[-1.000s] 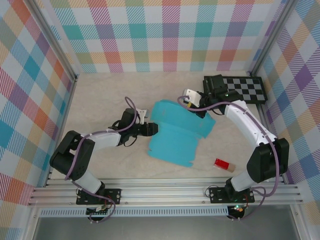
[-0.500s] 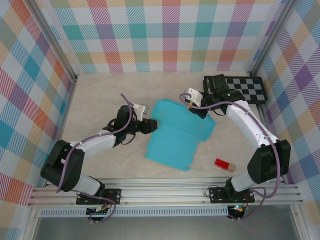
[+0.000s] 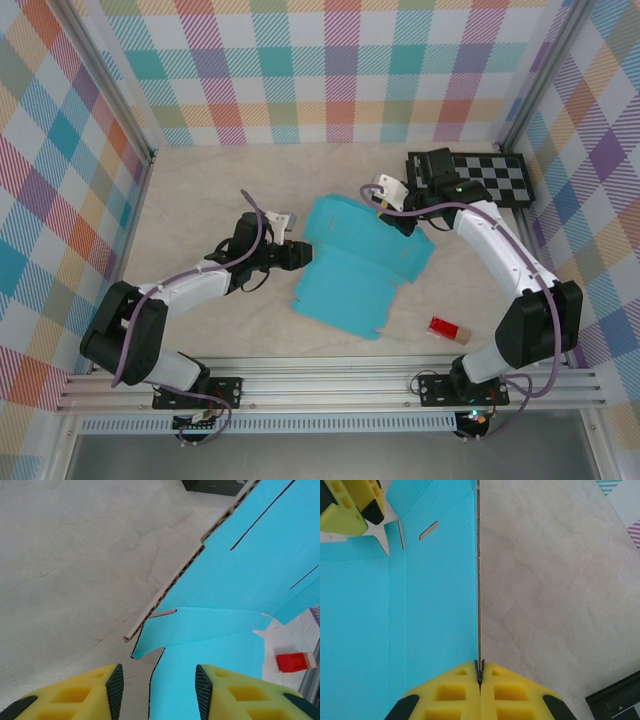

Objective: Fold the paper box

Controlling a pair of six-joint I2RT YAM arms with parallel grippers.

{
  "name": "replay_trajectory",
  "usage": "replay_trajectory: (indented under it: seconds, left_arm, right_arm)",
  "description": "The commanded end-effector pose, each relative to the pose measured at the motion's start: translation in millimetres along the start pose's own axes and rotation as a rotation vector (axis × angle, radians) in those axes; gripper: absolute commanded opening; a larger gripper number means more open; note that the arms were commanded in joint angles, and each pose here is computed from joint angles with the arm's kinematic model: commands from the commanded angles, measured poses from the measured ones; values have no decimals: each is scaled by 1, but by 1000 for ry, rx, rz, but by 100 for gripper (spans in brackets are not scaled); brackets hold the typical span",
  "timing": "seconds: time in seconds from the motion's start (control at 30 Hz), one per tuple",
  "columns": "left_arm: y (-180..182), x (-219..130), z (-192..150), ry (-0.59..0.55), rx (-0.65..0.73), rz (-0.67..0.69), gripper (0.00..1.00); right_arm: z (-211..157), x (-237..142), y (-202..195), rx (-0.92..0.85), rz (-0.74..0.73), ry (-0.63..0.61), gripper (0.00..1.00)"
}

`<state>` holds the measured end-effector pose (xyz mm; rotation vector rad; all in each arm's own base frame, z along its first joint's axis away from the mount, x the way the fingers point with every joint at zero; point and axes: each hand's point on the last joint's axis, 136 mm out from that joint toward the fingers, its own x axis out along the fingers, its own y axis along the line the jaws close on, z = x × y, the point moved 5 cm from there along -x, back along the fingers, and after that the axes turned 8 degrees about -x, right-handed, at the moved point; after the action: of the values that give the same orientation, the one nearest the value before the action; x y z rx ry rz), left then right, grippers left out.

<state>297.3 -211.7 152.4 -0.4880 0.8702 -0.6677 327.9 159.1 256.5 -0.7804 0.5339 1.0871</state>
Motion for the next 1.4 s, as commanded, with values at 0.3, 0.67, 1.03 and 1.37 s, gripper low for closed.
replay_trajectory:
  seconds: [0.3, 0.67, 1.03, 1.37]
  left_arm:
    - [-9, 11, 15, -36, -21, -105, 42]
    - [-12, 6, 24, -73, 5, -22, 27]
    - [-43, -1, 15, -170, 65, 96, 24]
    - [-74, 5, 12, -168, 216, 184, 25]
  right_arm:
    - [14, -22, 2, -8, -32, -64, 0]
    - [15, -21, 2, 5, -28, -67, 0]
    - [29, -13, -5, 161, -22, 32, 0]
    - [34, 3, 4, 224, 1, 72, 0]
